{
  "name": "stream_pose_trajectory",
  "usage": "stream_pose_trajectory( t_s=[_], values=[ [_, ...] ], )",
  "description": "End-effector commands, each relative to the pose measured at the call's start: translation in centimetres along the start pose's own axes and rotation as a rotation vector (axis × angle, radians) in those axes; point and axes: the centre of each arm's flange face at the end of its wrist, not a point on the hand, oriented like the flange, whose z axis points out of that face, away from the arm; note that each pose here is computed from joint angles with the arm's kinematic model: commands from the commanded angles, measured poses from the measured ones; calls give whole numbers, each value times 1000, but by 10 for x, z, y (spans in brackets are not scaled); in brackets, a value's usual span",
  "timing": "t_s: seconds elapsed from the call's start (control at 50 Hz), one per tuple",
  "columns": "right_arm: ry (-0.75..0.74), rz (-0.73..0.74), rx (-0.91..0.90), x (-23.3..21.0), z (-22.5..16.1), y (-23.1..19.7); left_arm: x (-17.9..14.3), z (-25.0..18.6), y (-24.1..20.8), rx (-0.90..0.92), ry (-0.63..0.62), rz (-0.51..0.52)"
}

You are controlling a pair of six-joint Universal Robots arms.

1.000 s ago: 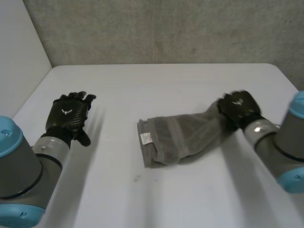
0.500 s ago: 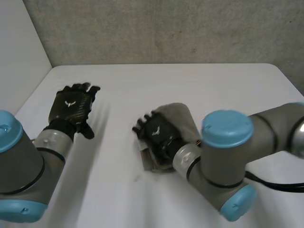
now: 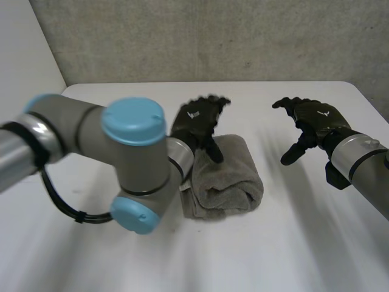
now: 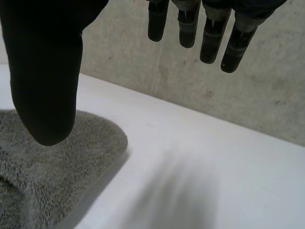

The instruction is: Fold the towel.

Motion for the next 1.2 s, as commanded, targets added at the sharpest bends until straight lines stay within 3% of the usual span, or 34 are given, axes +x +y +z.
stream_pose_trajectory(
  t_s=[0.02,0.12,0.32,0.48,0.72,0.82,0.92,1.0,1.08,1.12,1.2],
  values=[
    [-63,8,-65,-2,16,18,-8,13,52,-158,-30,7],
    [-86,15,-145,-3,26,33,-17,6,69,-228,-69,19],
    [-243,-5,-248,-52,48,68,-36,-18,66,-258,-239,75],
    [-270,-10,-278,-63,59,79,-40,-30,62,-236,-272,159],
    [-263,-52,-272,-61,64,81,-41,-38,64,-222,-270,204],
    [-260,-69,-197,-62,58,51,-36,-40,46,-178,-260,191],
    [-209,-90,-28,-60,37,-14,-30,-46,3,-74,-254,169],
    [-135,-92,77,-55,20,-52,-27,-62,-61,89,-257,145],
    [-4,-88,208,-44,-7,-97,-44,-75,-99,170,-308,132],
    [41,-91,238,-38,-14,-107,-64,-89,-128,210,-373,126],
    [110,-93,277,-29,-26,-122,-75,-108,-149,222,-414,125]
  ],
)
